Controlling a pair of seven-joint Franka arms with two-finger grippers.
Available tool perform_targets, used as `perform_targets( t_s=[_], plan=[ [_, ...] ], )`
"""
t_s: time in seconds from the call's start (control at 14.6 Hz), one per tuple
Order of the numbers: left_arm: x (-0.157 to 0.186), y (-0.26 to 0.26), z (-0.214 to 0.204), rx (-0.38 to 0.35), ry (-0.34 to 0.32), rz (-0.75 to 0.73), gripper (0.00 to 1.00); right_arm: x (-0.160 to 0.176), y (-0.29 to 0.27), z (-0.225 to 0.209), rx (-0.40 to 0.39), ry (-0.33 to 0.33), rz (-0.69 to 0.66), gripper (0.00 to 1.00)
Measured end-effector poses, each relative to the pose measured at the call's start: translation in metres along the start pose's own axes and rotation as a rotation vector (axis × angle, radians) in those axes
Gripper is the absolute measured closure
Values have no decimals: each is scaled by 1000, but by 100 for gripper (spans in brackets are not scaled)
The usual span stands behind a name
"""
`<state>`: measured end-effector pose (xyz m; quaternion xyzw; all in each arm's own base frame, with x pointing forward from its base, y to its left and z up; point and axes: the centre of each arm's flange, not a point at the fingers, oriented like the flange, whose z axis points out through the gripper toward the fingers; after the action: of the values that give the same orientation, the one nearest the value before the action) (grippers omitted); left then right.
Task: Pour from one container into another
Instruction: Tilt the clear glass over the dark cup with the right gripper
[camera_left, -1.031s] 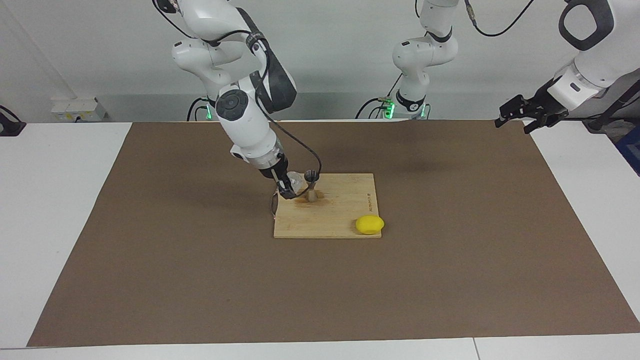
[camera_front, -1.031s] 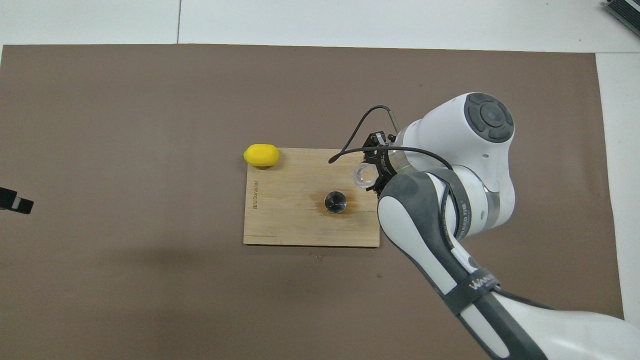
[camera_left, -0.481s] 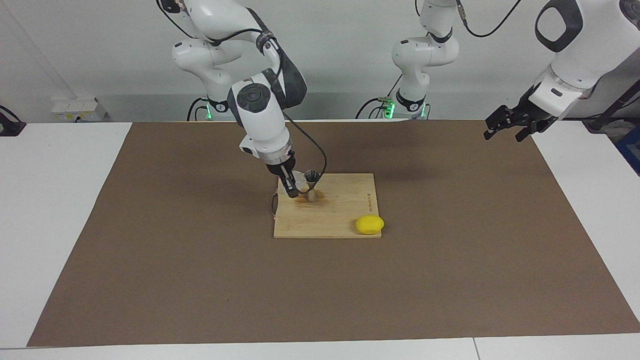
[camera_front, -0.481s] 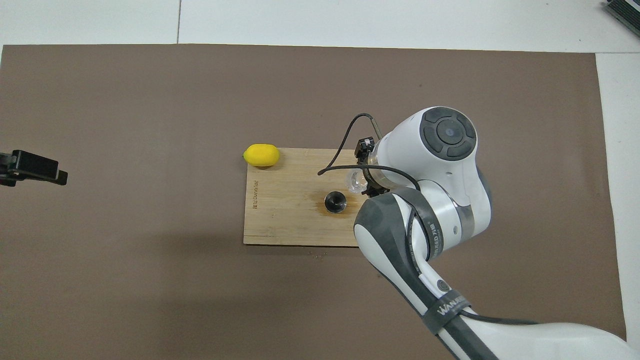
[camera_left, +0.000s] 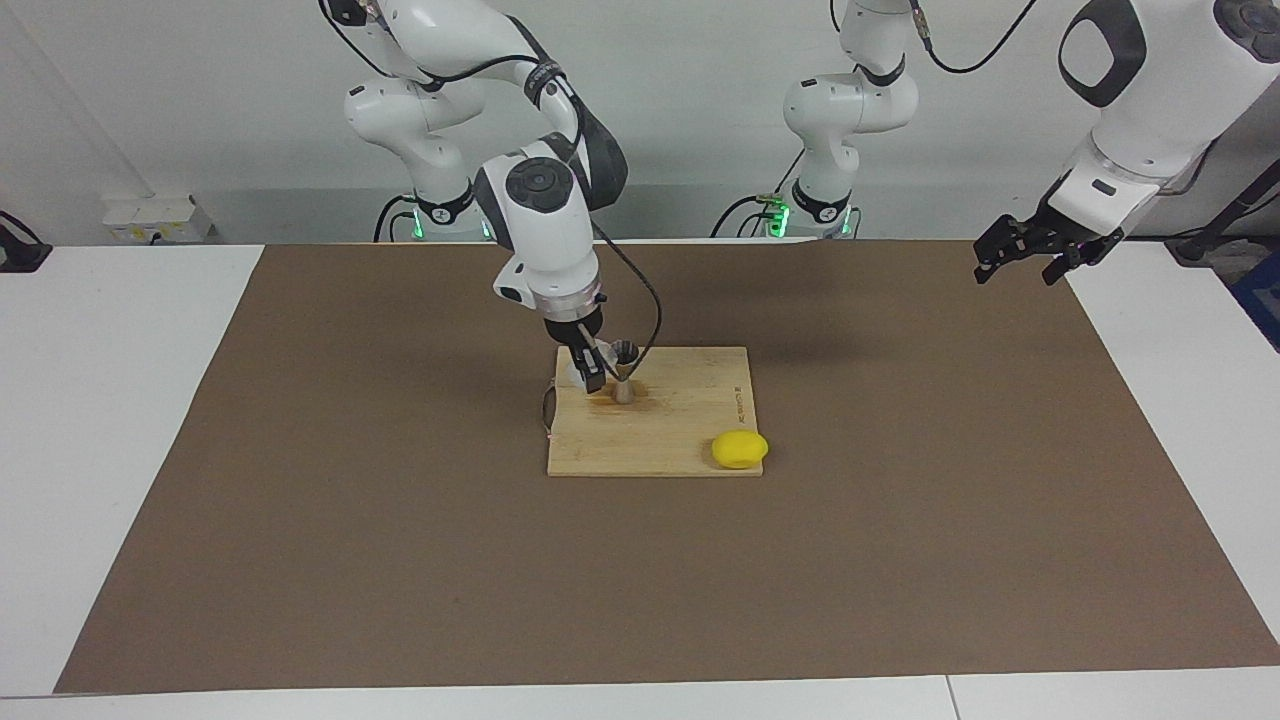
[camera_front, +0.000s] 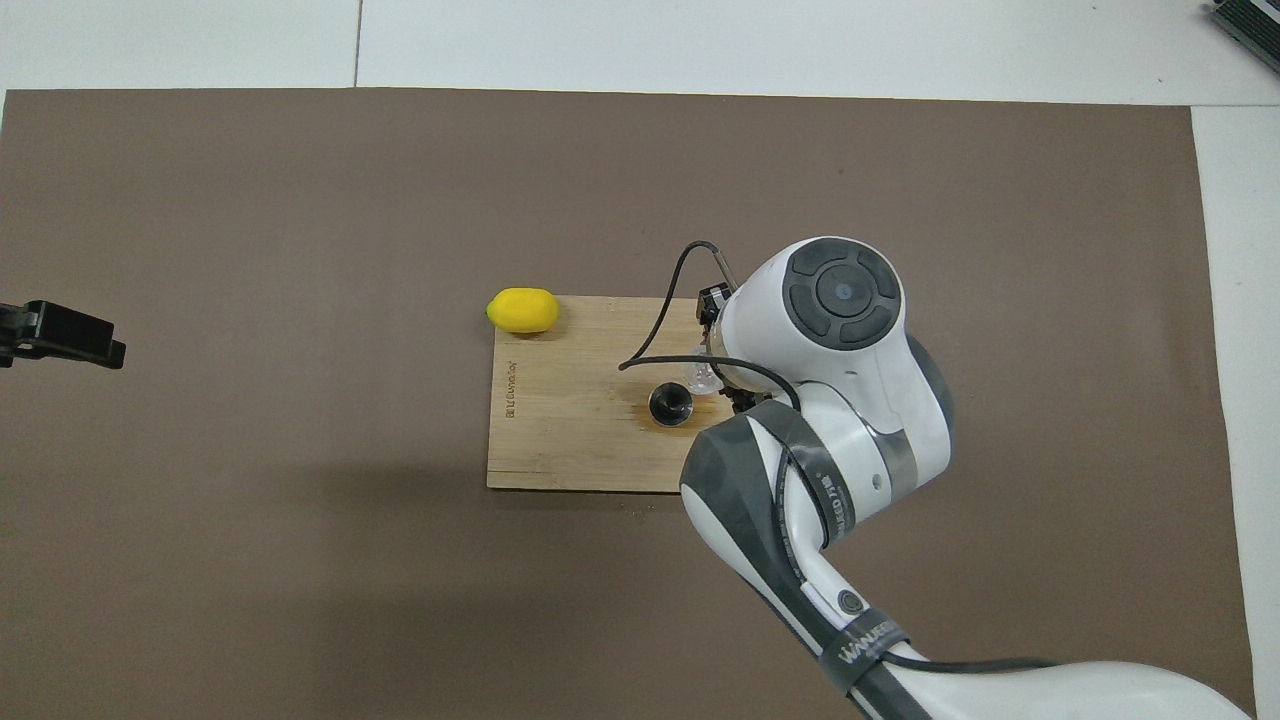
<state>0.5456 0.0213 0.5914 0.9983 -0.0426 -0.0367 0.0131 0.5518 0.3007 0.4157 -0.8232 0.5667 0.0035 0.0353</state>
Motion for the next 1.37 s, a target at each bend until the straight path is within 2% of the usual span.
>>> perform_targets(
  t_s=[0.55, 0.96, 1.37],
  plan=[
    [1, 1, -1, 3, 7, 2, 0, -15, 2, 0, 7, 55, -55, 49],
    [0, -4, -1, 3, 8, -10, 0, -25, 4, -1, 23, 138, -98, 49],
    [0, -5, -1, 3, 8, -11, 0, -29, 6, -1, 31, 182, -116, 49]
  ],
)
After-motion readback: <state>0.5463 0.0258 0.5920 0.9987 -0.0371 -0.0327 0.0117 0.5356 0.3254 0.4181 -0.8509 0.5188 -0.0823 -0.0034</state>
